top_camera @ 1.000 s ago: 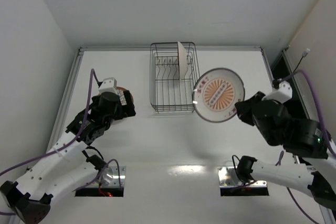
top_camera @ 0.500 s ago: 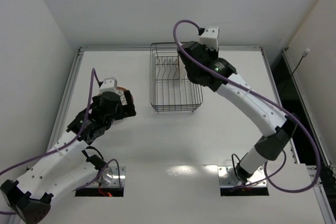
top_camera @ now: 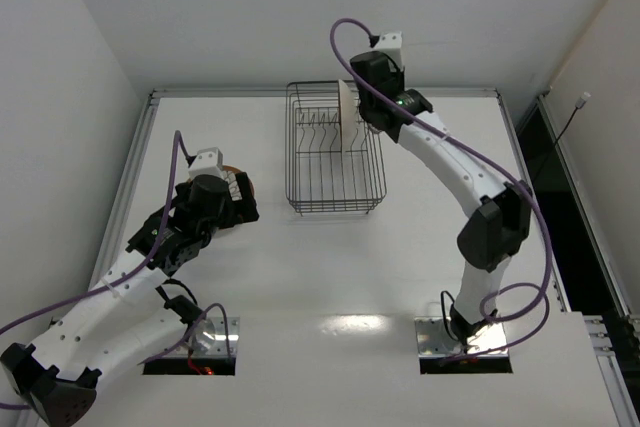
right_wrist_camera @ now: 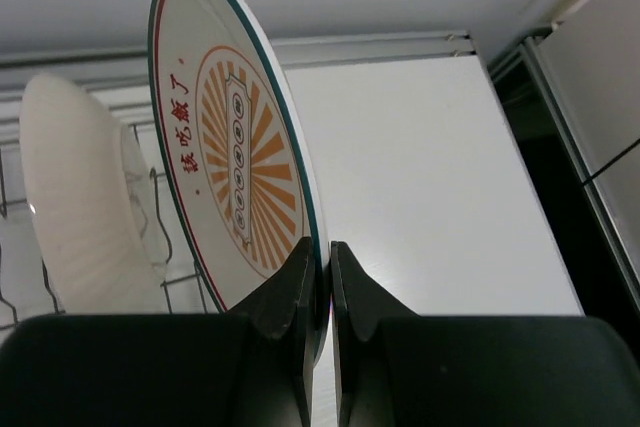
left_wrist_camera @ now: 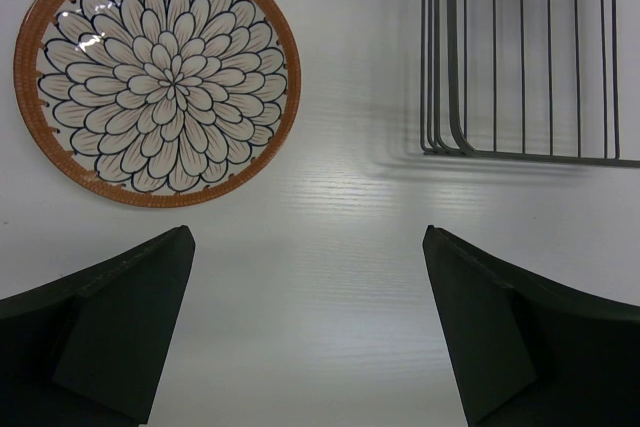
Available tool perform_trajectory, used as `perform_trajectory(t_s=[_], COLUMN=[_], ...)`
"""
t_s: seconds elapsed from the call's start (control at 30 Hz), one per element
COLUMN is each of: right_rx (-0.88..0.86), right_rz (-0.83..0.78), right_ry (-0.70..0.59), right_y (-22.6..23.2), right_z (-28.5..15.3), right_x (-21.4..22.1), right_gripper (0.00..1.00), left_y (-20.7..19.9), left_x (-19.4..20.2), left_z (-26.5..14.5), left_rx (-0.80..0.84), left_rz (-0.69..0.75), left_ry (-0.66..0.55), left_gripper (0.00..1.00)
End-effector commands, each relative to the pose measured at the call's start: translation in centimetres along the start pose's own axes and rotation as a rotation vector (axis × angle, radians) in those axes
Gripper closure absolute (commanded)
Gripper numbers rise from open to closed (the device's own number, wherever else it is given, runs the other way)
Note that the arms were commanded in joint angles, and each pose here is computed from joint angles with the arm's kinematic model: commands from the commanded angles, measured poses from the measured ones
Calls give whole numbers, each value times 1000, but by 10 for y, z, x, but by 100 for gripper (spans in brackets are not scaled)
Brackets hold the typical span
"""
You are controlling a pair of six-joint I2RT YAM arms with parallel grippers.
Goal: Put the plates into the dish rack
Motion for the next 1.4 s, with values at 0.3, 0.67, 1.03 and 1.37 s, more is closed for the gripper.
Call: perform_trajectory(t_s=[0.3, 0.67, 1.03, 1.37], right_rx=[-64, 44, 89, 75], right_rz=[-26, -92, -110, -140], right_ry=[-8, 43, 61, 138], right_y=[32, 49, 60, 81], right_z=[29, 59, 72, 78], right_x=[8, 25, 32, 77], right_gripper=[100, 100, 100, 98], left_y=[-5, -6, -6, -6], left_x=[-13, -12, -12, -12], left_z=[-9, -7, -7, -7], left_rx=[28, 23, 23, 23], left_rz=[-33, -29, -29, -29], left_ry=[-43, -36, -36, -36], left_gripper=[0, 0, 0, 0])
Point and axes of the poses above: each gripper's point midway between its finger pads, its own z axis out along the fingers, its own y axis along the line the jaws close on, x = y × z, the point moved 9 cm from there along -z, back along the fingers, and after that the axes turned 4 degrees about -z, right-handed, at the moved point
